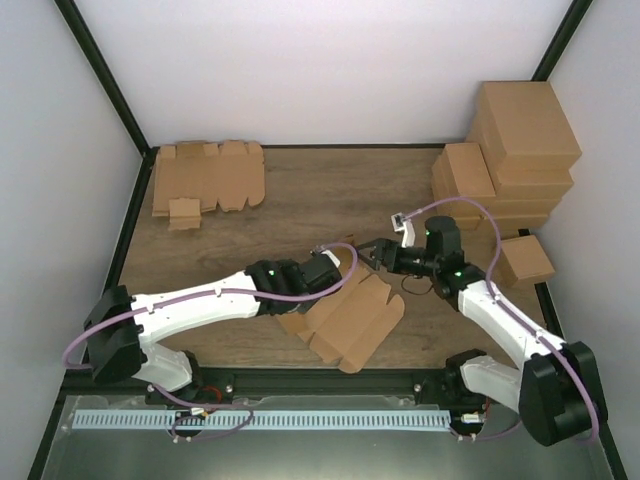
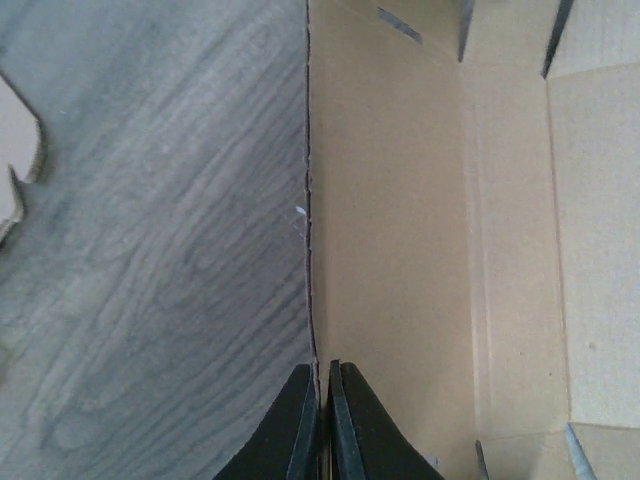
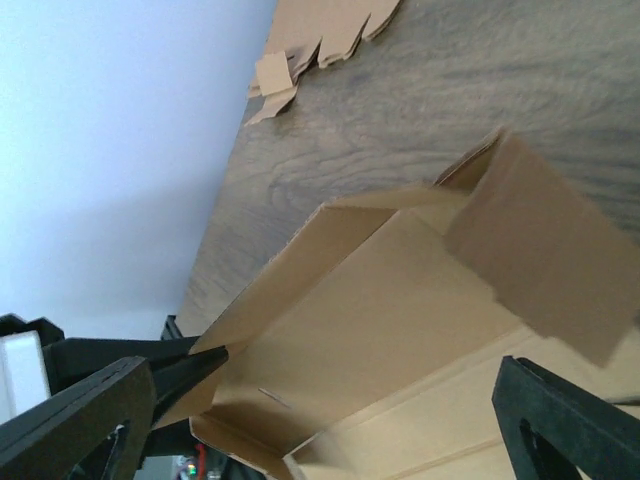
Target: Fold the paper box
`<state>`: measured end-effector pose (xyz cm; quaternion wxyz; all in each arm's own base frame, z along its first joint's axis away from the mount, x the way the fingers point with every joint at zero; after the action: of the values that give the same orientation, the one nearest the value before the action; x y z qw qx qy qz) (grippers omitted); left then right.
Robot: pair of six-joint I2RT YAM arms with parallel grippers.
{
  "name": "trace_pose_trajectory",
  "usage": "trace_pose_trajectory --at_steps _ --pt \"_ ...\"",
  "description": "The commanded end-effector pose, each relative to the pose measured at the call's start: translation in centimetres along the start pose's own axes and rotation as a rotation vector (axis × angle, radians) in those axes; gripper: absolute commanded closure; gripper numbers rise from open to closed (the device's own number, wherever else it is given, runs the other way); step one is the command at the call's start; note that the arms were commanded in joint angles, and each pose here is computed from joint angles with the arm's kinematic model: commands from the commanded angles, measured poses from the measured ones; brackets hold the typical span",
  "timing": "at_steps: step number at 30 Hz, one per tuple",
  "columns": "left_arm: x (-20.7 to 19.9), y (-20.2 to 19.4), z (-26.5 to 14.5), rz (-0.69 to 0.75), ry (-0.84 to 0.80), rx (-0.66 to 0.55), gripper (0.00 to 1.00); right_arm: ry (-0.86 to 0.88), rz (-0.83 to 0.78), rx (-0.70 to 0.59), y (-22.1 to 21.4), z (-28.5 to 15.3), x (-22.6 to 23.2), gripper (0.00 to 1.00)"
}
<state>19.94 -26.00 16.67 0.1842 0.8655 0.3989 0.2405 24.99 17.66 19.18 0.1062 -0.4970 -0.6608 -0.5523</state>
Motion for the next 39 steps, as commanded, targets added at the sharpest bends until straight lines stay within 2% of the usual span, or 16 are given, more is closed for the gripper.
trace_pose_trajectory --at_steps 1,5,8,14,19,31,34,36,37,39 --pt "1.0 1.8 -1.3 -0.021 0.115 -0.113 0.94 0.004 0.212 -0.021 0.6 1.8 1.5 0.06" --pt "0.2 1.9 -1.8 0.002 0.106 -0.162 0.94 0.013 0.383 -0.059 0.1 3.3 3.4 0.27" --pt "-0.1 1.6 -2.0 0.015 0.111 -0.191 0.94 0.009 0.443 -0.079 -0.1 4.0 4.5 0.41" --pt "-0.3 1.3 -1.9 0.036 0.136 -0.211 0.94 -0.011 0.548 -0.055 -0.1 5.4 5.0 0.46" --pt "-1.0 1.4 -1.9 0.055 0.143 -0.227 0.94 0.003 0.565 -0.028 -0.1 6.6 5.3 0.49" --pt "-2.1 1.1 -1.8 0.070 0.148 -0.232 0.91 -0.018 0.576 -0.012 -0.8 6.9 4.6 0.86" --pt "-2.4 1.1 -1.9 0.070 0.127 -0.239 0.92 -0.022 0.577 -0.010 -1.1 6.7 4.4 0.84" --pt "-2.6 0.9 -1.8 0.079 0.127 -0.243 0.93 -0.019 0.569 -0.012 -1.0 6.7 4.6 0.68" --pt "-2.6 0.8 -1.8 0.086 0.132 -0.243 0.94 -0.013 0.559 -0.014 -0.8 6.7 4.7 0.63" --pt "-2.8 0.7 -1.7 0.100 0.144 -0.241 0.96 -0.011 0.552 -0.016 -0.6 6.6 4.9 0.60"
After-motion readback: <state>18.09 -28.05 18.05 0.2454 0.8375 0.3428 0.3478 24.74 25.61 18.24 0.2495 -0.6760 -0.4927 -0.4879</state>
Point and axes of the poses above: each gripper's point midway between its finger pads, its own z axis out along the fingers, its own x axis along the line the jaws close on, y = z × x, the point moved 3 cm from there along -z, back along the fingers, and after that the axes turned 7 degrees about -z, right-handed, at the moved point
